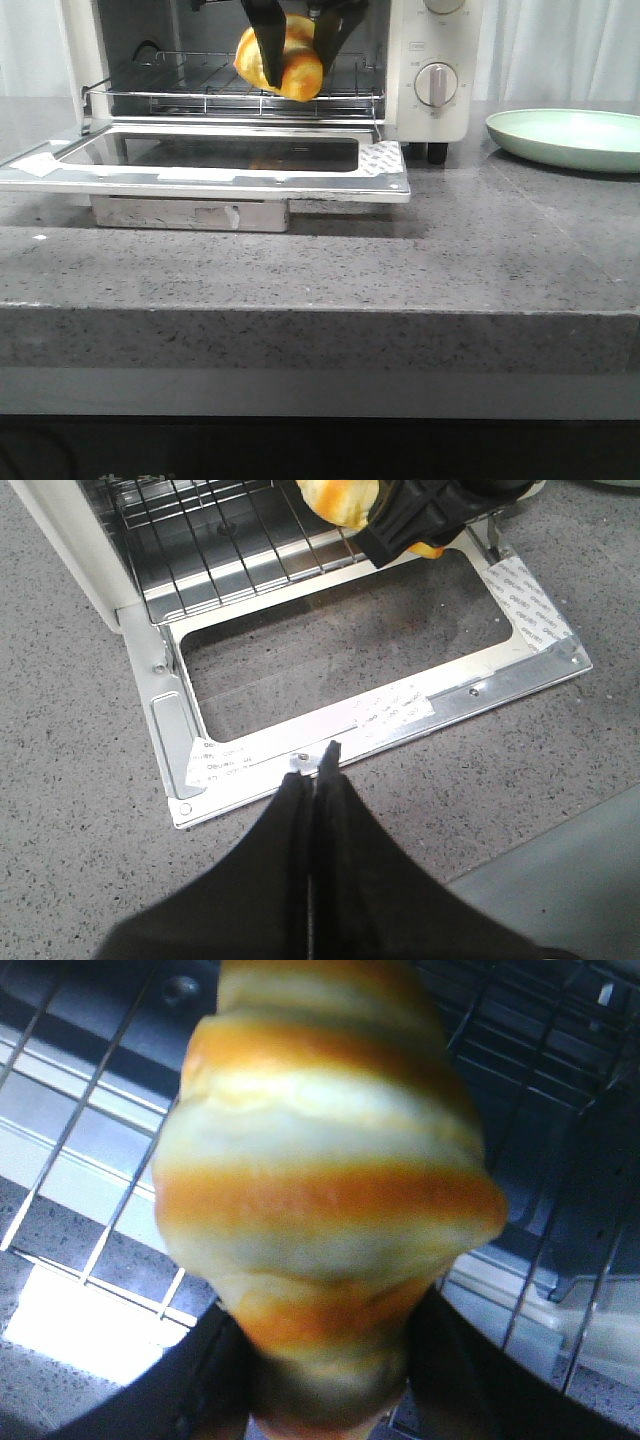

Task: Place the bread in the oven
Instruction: 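Lower the croissant onto the wire rack and open the right gripper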

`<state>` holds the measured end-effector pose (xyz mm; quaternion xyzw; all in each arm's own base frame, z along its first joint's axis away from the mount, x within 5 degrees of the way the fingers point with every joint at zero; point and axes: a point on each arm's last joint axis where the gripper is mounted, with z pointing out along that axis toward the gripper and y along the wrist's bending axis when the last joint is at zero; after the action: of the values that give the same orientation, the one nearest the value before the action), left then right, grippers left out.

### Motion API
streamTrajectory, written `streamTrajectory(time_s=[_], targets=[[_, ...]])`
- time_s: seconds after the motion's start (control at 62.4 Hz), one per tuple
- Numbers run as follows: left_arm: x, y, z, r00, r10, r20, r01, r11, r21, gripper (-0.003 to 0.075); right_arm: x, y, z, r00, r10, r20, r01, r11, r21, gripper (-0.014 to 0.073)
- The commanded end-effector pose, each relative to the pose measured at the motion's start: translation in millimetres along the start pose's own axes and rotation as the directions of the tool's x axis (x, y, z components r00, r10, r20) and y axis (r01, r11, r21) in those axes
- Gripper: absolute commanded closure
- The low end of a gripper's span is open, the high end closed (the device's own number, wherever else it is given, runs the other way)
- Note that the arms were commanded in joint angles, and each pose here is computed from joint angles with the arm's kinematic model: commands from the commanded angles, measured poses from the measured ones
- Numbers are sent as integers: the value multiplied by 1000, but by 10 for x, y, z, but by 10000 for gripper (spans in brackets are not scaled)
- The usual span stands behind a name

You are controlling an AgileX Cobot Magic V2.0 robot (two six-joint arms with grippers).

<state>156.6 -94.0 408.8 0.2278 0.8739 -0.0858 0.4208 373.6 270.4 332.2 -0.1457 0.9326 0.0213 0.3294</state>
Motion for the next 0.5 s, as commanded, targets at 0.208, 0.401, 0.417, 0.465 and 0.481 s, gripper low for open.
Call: streamTrajectory(time_s=[0.208,0.401,0.417,0.465,0.481], targets=[[-96,2,-106,995,-13,94,12,1000,8,738,-239,-95,-340,980,-10,198,10,1000,-3,456],[-96,2,-106,995,-13,94,12,1000,8,738,-260,-85,-345,975,-8,221,12,1000,-14,109],[-96,2,-106,995,-13,94,12,1000,8,738,-258,-86,-344,976,-8,219,12,1000,-13,95],[-96,2,-106,995,-13,94,12,1000,8,738,-252,-88,-343,977,-8,212,11,1000,-11,65],[-96,2,-106,995,-13,94,12,1000,8,738,-249,-90,-342,978,-8,209,10,1000,-9,59]])
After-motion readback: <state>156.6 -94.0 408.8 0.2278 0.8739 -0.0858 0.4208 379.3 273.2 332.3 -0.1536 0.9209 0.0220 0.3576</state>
